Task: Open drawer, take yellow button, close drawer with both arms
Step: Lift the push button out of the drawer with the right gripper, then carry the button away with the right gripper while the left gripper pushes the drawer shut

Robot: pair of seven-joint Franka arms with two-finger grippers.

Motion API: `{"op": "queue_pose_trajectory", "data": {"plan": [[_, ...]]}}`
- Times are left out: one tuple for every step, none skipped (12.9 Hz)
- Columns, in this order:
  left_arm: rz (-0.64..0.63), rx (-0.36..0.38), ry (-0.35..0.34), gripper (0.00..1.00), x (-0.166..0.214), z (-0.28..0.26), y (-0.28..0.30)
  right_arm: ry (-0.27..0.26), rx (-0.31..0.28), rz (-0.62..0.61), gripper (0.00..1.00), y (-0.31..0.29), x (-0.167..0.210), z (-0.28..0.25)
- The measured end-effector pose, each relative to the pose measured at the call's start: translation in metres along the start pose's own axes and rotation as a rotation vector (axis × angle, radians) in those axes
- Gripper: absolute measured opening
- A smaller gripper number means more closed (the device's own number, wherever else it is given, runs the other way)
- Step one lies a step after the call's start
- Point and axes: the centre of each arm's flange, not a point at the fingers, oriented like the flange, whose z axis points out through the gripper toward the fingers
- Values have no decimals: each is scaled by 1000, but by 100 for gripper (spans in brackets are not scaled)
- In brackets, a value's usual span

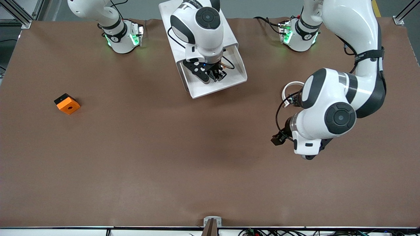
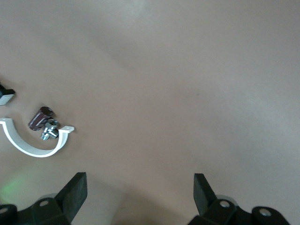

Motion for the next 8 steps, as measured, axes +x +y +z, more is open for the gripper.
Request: {"op": "queue_pose_trajectory", "data": {"plan": [[26, -10, 5, 100, -10, 3, 8, -2, 0, -1, 41, -1, 1, -9], [62, -16, 6, 100, -22, 7, 15, -3, -2, -9, 41, -3, 4, -17], [92, -24, 3, 100, -34, 12, 23, -3, -6, -26, 41, -4, 10, -26], [118, -29, -3, 100, -47, 17, 30, -3, -10, -48, 41, -4, 20, -33], [138, -28, -13, 100, -58, 22, 35, -3, -8, -70, 41, -5, 33, -39], [156, -28, -22, 100, -68, 28, 39, -3, -2, -93, 41, -5, 50, -47], [174, -33, -29, 100, -78, 35, 44, -3, 6, -114, 41, -4, 71, -54], [193, -43, -31, 100, -87, 43, 48, -3, 12, -134, 41, -1, 95, -62]]}}
